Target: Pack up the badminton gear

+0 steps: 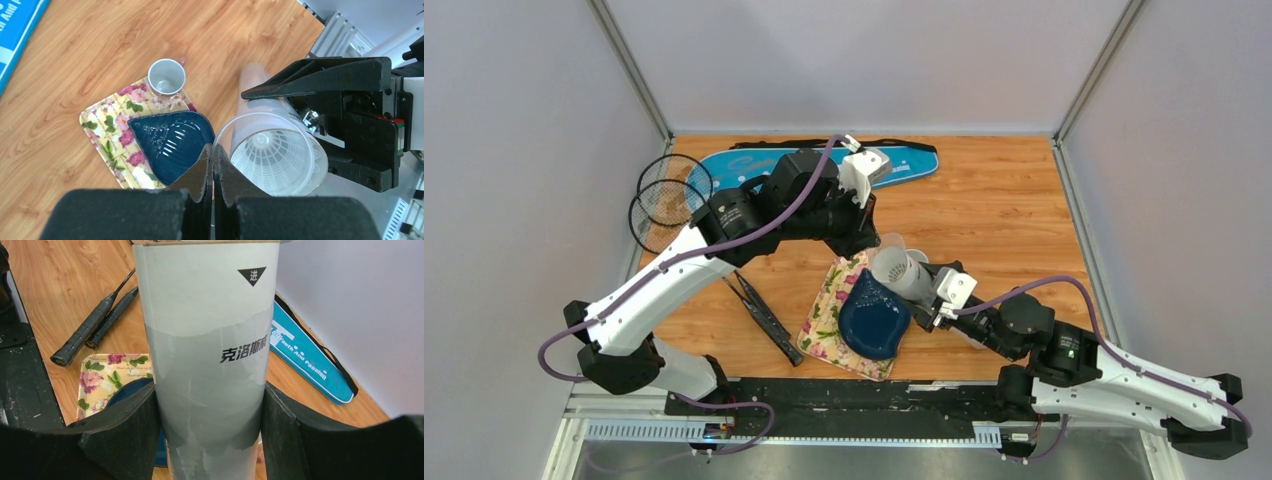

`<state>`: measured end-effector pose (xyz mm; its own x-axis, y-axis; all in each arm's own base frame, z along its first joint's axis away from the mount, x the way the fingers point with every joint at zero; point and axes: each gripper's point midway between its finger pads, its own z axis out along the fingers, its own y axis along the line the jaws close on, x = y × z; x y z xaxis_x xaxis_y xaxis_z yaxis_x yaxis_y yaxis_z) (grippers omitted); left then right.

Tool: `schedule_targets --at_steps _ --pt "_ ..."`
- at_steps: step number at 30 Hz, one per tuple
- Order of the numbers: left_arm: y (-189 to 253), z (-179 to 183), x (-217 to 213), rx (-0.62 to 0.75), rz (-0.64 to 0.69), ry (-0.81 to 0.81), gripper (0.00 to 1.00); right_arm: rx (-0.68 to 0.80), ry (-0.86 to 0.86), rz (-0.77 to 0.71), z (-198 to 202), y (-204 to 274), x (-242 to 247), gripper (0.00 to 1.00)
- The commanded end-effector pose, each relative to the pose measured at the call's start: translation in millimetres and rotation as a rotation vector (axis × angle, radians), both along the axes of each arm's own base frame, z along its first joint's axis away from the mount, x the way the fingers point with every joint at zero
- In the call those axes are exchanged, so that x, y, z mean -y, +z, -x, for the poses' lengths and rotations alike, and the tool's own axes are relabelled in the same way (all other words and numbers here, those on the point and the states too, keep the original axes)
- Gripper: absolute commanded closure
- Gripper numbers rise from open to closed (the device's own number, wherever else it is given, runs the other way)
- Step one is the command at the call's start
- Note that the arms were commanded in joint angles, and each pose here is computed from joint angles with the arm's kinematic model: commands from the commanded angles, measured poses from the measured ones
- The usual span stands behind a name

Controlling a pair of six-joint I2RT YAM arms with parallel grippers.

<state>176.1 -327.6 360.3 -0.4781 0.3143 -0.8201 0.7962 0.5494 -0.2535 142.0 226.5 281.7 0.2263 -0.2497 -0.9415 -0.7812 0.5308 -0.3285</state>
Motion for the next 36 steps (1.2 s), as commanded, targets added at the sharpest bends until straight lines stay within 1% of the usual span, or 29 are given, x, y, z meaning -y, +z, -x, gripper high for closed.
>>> schedule_targets --at_steps 1,5,10,16,26,31,36 --pt "-2 16 8 -0.046 0.001 -0.094 1.00 0.070 0.015 -0.131 1 43 -1 0.75" --pt "-2 19 9 -0.051 0.002 -0.110 1.00 0.065 -0.011 -0.127 -3 41 0 0.75" --pt "-1 31 10 -0.069 0.037 -0.164 1.00 0.053 -0.048 -0.116 -8 39 2 0.75" --pt "-11 30 6 -0.075 0.001 -0.154 1.00 0.061 -0.024 -0.144 -4 44 3 0.75" --pt "-6 11 -6 -0.015 -0.051 -0.055 1.00 0.065 -0.004 -0.149 -1 45 2 0.75" --pt "-8 19 2 -0.054 -0.036 -0.099 1.00 0.066 0.013 -0.157 1 47 -2 0.75" --pt "-12 15 1 -0.055 -0.055 -0.080 1.00 0.071 0.019 -0.181 3 52 -1 0.75"
